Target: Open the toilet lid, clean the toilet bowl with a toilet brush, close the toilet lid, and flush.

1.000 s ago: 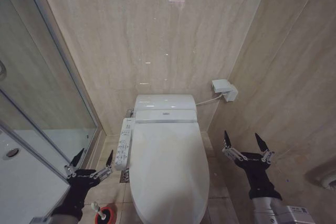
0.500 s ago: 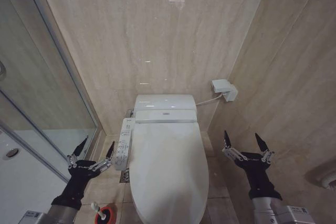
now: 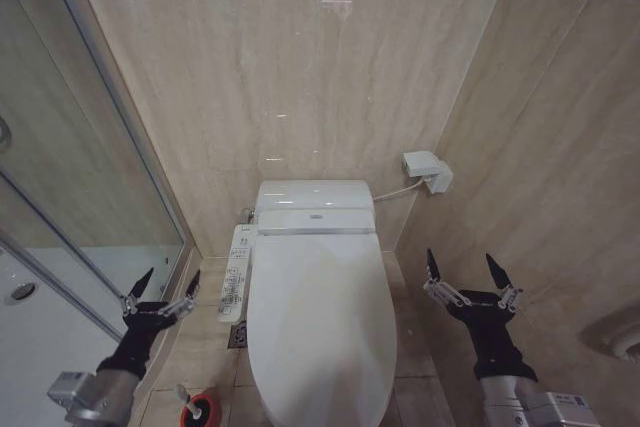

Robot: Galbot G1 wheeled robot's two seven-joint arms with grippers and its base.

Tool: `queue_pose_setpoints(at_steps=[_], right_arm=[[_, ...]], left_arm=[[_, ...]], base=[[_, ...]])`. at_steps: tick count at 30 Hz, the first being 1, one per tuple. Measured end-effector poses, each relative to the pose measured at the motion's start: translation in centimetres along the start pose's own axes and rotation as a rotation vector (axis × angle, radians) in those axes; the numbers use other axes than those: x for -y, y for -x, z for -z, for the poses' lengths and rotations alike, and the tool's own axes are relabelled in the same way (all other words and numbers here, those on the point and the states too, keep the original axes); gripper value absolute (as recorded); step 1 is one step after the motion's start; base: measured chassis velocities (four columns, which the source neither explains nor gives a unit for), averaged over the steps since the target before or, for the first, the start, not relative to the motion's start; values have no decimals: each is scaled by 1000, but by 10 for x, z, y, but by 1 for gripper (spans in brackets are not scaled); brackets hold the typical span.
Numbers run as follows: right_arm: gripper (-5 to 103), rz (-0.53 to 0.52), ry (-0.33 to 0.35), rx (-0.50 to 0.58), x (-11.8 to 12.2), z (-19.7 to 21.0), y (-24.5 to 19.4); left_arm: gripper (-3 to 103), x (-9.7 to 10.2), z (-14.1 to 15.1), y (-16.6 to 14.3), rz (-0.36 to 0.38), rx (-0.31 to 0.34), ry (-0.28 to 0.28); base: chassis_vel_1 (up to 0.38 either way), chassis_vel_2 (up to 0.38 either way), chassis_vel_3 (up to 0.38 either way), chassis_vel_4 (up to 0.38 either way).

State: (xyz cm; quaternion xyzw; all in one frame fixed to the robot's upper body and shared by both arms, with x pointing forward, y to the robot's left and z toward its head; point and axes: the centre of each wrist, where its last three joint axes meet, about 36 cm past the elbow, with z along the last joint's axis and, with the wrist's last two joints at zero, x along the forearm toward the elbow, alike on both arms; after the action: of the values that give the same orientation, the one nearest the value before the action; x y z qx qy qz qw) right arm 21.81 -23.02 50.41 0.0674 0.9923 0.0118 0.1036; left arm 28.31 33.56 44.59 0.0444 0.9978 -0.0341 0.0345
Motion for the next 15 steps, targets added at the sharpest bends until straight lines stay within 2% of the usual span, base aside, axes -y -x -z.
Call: queue_pose_setpoints(at_steps=[3,4,11,15], right_arm=[[100,0,0,0,0,0,0],[100,0,0,0,0,0,0],[100,0,0,0,0,0,0],[100,0,0,0,0,0,0]], left_arm=[[102,-21,-2,19,-3,4,-6],[96,-27,-1,26,-7,7,-1],[96,-49,4,62,-46,24,33],[94,-62,0,93,-63,18,44]], base=[[0,0,0,0],[0,0,0,0],[0,0,0,0],[0,0,0,0]])
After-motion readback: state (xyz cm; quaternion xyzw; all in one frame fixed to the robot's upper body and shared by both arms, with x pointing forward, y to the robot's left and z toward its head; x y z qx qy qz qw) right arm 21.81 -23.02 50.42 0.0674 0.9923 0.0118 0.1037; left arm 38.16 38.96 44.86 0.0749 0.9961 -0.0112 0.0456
